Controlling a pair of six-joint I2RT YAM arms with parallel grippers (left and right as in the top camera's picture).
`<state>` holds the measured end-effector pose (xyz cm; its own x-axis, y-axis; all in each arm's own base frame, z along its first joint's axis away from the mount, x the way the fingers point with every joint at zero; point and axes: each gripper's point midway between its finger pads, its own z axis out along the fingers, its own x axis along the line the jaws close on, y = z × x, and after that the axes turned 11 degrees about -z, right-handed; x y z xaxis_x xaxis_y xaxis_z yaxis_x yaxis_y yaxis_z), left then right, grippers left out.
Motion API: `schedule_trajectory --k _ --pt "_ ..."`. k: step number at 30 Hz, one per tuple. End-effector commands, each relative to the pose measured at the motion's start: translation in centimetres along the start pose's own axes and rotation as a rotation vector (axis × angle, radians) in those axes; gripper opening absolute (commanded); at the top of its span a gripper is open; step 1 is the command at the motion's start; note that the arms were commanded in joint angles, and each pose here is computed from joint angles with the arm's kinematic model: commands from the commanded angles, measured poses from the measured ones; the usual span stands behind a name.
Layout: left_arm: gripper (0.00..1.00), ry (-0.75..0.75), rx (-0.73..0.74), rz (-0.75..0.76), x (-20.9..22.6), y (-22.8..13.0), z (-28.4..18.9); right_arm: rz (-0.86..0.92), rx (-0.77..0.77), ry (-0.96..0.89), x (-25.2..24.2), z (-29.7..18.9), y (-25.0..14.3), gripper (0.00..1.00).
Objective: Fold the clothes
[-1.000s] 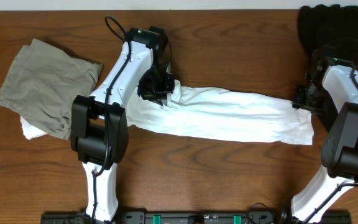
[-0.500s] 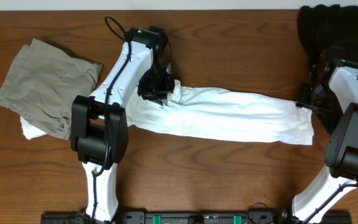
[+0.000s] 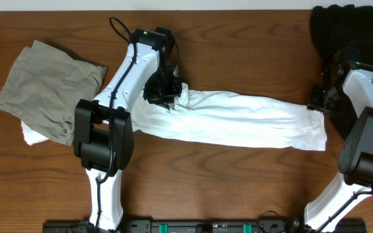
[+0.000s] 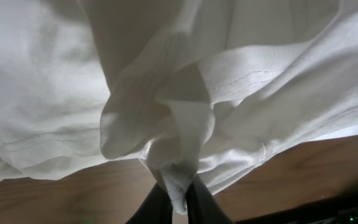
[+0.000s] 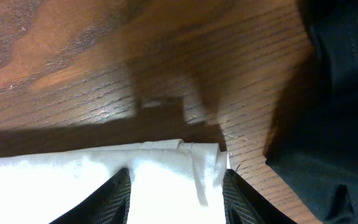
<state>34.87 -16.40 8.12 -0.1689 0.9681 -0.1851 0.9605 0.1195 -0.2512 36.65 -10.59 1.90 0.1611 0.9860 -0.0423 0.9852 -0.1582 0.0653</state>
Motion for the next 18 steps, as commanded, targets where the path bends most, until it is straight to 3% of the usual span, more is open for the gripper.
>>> schedule_trajectory --k 1,11,18 --pt "0.12 0.010 0.007 -0.010 0.3 -0.1 0.2 -0.017 0.012 0.014 0.2 0.4 -0.3 0.47" --pt "0.11 0.010 0.007 -0.010 0.3 -0.1 0.2 -0.011 -0.053 -0.019 -0.5 0.4 1.3 0.52" --pt "0.11 0.010 0.007 -0.010 0.3 -0.1 0.2 -0.042 -0.025 0.061 1.0 0.4 0.6 0.47"
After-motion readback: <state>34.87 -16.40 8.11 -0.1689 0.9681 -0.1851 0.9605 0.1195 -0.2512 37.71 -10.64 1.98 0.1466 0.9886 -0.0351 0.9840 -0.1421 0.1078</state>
